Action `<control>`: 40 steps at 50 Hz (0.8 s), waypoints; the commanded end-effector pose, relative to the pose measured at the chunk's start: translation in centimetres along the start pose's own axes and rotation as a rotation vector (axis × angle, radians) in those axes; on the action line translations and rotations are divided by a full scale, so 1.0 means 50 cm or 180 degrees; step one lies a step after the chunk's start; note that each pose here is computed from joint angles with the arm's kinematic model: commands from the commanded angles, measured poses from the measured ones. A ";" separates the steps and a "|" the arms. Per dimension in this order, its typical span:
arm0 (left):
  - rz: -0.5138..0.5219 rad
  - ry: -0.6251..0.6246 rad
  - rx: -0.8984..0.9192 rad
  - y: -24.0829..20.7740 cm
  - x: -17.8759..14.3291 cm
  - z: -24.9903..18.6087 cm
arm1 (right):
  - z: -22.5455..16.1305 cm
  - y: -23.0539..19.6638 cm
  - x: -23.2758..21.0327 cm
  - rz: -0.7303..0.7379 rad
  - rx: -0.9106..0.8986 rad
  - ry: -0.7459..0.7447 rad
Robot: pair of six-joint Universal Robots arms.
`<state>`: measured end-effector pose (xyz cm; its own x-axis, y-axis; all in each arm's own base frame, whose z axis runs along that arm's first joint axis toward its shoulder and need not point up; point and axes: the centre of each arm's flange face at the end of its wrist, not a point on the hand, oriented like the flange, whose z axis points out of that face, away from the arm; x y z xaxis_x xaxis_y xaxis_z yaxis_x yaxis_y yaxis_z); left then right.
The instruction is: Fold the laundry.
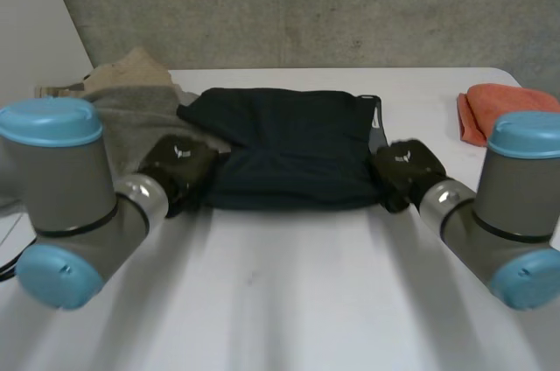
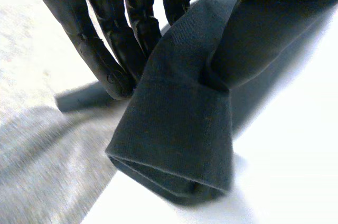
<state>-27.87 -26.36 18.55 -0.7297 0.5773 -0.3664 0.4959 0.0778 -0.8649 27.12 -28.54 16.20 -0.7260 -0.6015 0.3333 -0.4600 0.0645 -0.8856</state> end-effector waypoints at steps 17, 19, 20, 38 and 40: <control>0.0408 0.1230 -0.1467 0.019 0.100 -0.261 | -0.243 0.007 -0.005 -0.0917 -0.1202 -0.0981; 0.0466 0.0998 -0.1198 -0.007 0.078 -0.228 | -0.224 -0.006 0.006 -0.0916 -0.1062 -0.0900; 0.0478 0.0903 -0.1112 -0.014 0.069 -0.213 | -0.215 -0.010 0.009 -0.0908 -0.1002 -0.0871; 0.0538 -0.0500 0.0263 -0.095 -0.074 0.201 | 0.122 -0.084 0.089 -0.0661 0.0856 0.0602; 0.0548 -0.0538 0.0319 -0.091 -0.074 0.226 | 0.150 -0.075 0.084 -0.0698 0.0933 0.0682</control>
<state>-31.24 -34.26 22.47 -0.7000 0.4644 -0.5425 0.5847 -0.0635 -0.8088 27.51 -33.98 20.47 -0.6961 -0.4965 0.5186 -0.5010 -0.1815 -0.8462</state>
